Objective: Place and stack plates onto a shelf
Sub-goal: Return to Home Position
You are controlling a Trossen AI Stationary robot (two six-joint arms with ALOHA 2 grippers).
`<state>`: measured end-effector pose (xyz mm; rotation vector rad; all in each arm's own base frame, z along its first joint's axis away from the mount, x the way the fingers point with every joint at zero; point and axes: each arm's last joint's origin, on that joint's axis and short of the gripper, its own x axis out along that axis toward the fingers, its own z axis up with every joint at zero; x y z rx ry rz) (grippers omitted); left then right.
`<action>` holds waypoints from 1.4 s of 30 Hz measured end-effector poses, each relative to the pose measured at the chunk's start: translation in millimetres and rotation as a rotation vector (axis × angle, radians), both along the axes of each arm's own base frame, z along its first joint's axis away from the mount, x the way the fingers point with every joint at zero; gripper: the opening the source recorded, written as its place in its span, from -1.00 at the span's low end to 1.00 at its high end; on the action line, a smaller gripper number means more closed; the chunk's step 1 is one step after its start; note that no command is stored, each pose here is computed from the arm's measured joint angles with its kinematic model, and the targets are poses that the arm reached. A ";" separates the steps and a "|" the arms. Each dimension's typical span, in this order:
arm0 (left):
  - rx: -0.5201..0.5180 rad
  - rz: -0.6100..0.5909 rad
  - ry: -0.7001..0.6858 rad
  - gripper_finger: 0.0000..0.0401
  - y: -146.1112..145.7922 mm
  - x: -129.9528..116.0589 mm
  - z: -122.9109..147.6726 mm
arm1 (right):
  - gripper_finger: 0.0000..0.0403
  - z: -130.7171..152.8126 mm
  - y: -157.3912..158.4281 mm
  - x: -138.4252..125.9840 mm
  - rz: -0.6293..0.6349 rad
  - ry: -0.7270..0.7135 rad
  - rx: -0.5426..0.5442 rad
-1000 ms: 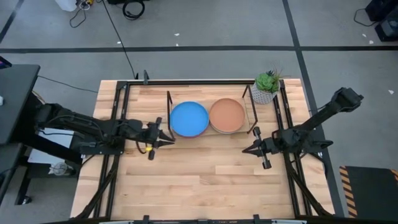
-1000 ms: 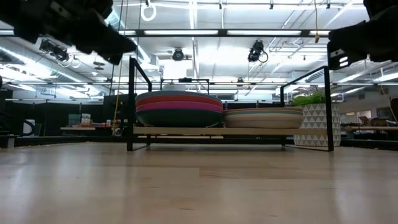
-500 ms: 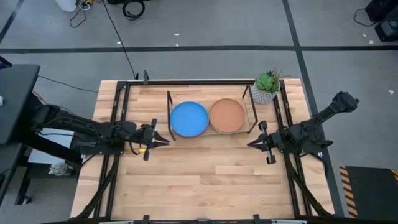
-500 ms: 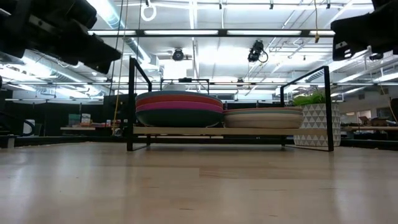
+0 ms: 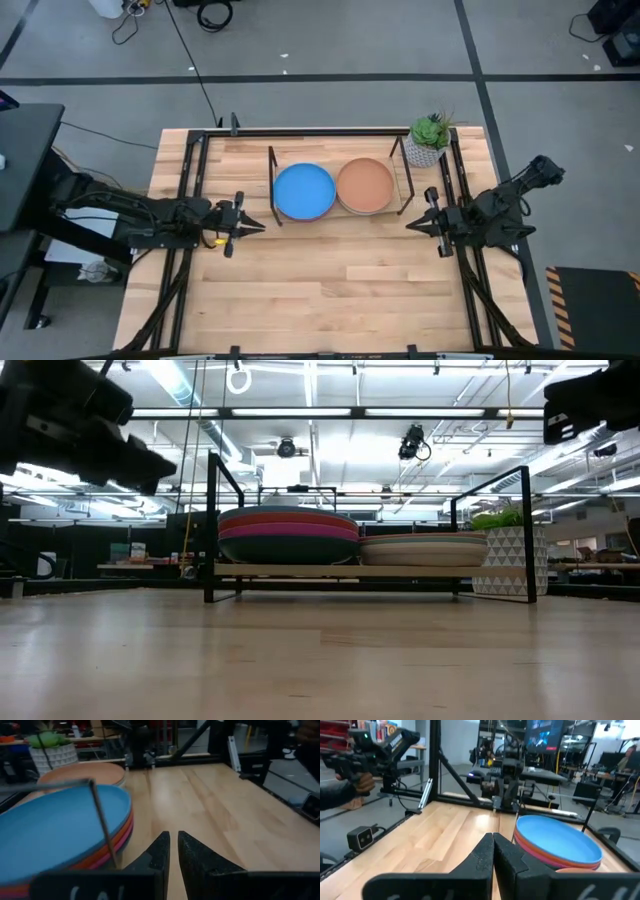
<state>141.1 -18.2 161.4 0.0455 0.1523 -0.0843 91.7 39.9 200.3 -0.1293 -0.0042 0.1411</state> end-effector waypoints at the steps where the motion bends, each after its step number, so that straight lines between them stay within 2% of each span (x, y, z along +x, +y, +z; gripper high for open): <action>1: 0.001 0.009 0.000 -0.79 0.5 -1.7 -2.7 | -0.94 1.7 -1.2 -2.0 0.000 -0.010 -0.002; 8: 0.061 0.021 0.063 -0.79 2.5 -11.2 -15.6 | -0.92 5.6 -6.1 -10.5 -0.009 -0.078 -0.079; 12: 0.095 0.016 0.062 -0.79 3.1 -15.5 -14.8 | -0.92 6.7 -9.1 -11.2 -0.094 -0.090 -0.114; 19: 0.125 0.010 0.049 -0.79 4.0 -22.2 -13.2 | -0.92 8.7 -10.1 -11.3 -0.125 -0.101 -0.052; 24: 0.157 -0.001 0.050 -0.79 4.2 -24.1 -13.5 | -0.92 8.7 -10.1 -11.3 -0.125 -0.101 -0.052; 29: 0.100 -0.061 0.075 -0.79 2.2 -24.7 -15.9 | -0.92 8.8 -10.1 -11.3 -0.125 -0.102 -0.052; 32: 0.030 -0.039 0.071 -0.79 2.6 -24.4 -14.8 | -0.92 8.8 -10.1 -11.3 -0.126 -0.102 -0.052; 39: -0.059 -0.019 -0.036 -0.79 2.6 -22.6 -4.0 | -0.92 8.8 -10.1 -11.3 -0.126 -0.102 -0.052; 42: -0.055 -0.020 -0.045 -0.79 2.5 -22.5 -3.1 | -0.92 8.8 -10.1 -11.3 -0.126 -0.102 -0.052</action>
